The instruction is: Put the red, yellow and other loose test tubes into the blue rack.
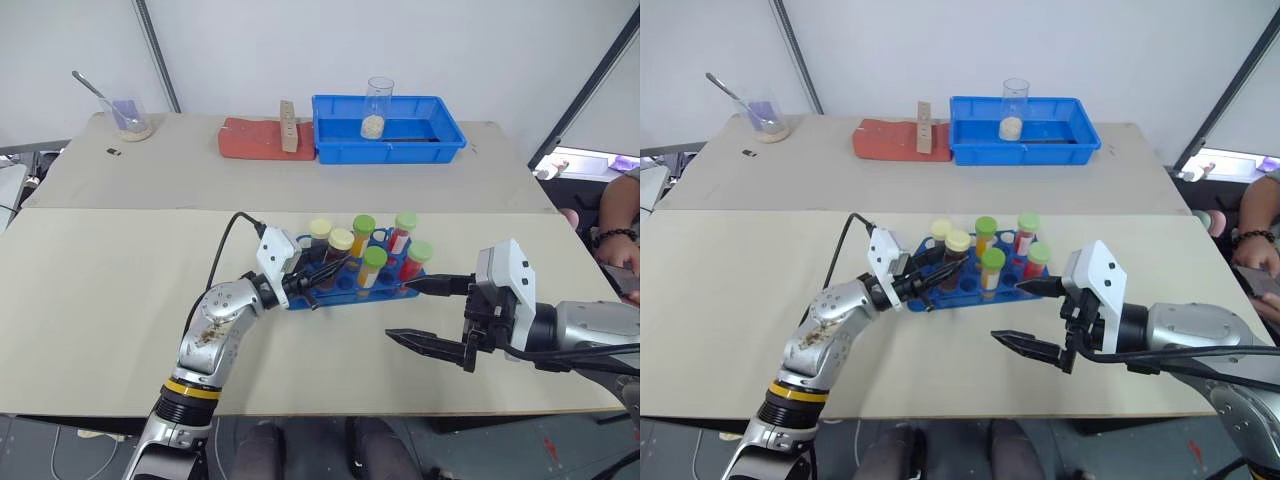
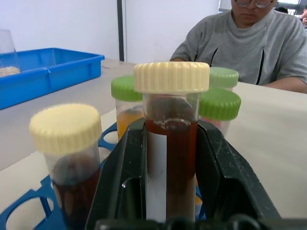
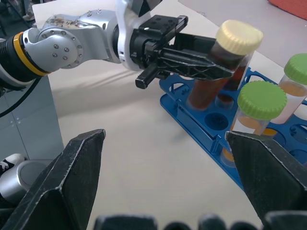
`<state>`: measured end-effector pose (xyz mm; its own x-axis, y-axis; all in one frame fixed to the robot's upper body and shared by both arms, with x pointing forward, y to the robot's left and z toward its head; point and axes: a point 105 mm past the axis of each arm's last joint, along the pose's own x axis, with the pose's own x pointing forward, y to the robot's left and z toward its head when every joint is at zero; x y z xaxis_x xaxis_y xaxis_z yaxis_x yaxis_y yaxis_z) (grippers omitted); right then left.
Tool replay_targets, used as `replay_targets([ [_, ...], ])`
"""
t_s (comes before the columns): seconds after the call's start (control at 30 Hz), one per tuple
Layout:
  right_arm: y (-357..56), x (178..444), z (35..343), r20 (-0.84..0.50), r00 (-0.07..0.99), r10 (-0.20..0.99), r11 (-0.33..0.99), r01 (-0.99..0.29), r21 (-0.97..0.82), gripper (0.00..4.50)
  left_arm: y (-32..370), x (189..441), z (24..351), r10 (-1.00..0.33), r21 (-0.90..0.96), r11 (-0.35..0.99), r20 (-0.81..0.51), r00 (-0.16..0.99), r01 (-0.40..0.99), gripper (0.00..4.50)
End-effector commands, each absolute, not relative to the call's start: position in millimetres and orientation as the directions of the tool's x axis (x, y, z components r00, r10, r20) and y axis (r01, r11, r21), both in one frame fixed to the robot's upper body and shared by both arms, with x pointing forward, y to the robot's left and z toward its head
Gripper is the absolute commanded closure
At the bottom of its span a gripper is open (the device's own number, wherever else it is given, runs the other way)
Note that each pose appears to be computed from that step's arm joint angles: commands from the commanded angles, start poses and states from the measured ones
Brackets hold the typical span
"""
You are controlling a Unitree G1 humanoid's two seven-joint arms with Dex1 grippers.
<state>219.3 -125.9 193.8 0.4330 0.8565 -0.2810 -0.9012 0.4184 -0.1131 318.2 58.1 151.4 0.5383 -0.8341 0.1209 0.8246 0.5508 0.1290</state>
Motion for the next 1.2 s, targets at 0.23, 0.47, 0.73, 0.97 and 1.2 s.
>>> replay_targets([
  [0.23, -127.8, 217.7, 199.9, -0.27, 0.431, 0.861, 0.406, -0.902, -0.146, 0.04, 73.1, 311.9, 148.1, -0.847, 0.168, 0.531, 0.066, 0.528, 0.831, 0.05],
  [0.47, -146.2, 223.1, 190.8, -0.352, 0.444, 0.824, 0.406, -0.896, -0.179, 0.04, 123.9, 289.6, 158.5, -0.831, 0.275, 0.504, -0.106, 0.547, 0.819, 0.05],
  [0.73, -201.8, 227.6, 195.4, -0.523, 0.419, 0.742, 0.338, -0.908, -0.248, 0.04, 214.2, 262.0, 150.3, -0.598, 0.375, 0.602, -0.374, 0.709, 0.705, 0.05],
  [0.97, -231.4, 243.4, 196.4, -0.581, 0.445, 0.681, 0.316, -0.895, -0.314, 0.04, 240.9, 257.1, 158.7, -0.534, 0.397, 0.636, -0.393, 0.749, 0.662, 0.05],
  [1.2, -230.7, 251.5, 202.0, -0.579, 0.442, 0.685, 0.306, -0.896, -0.322, 0.04, 246.9, 255.8, 160.6, -0.512, 0.405, 0.644, -0.403, 0.759, 0.65, 0.05],
])
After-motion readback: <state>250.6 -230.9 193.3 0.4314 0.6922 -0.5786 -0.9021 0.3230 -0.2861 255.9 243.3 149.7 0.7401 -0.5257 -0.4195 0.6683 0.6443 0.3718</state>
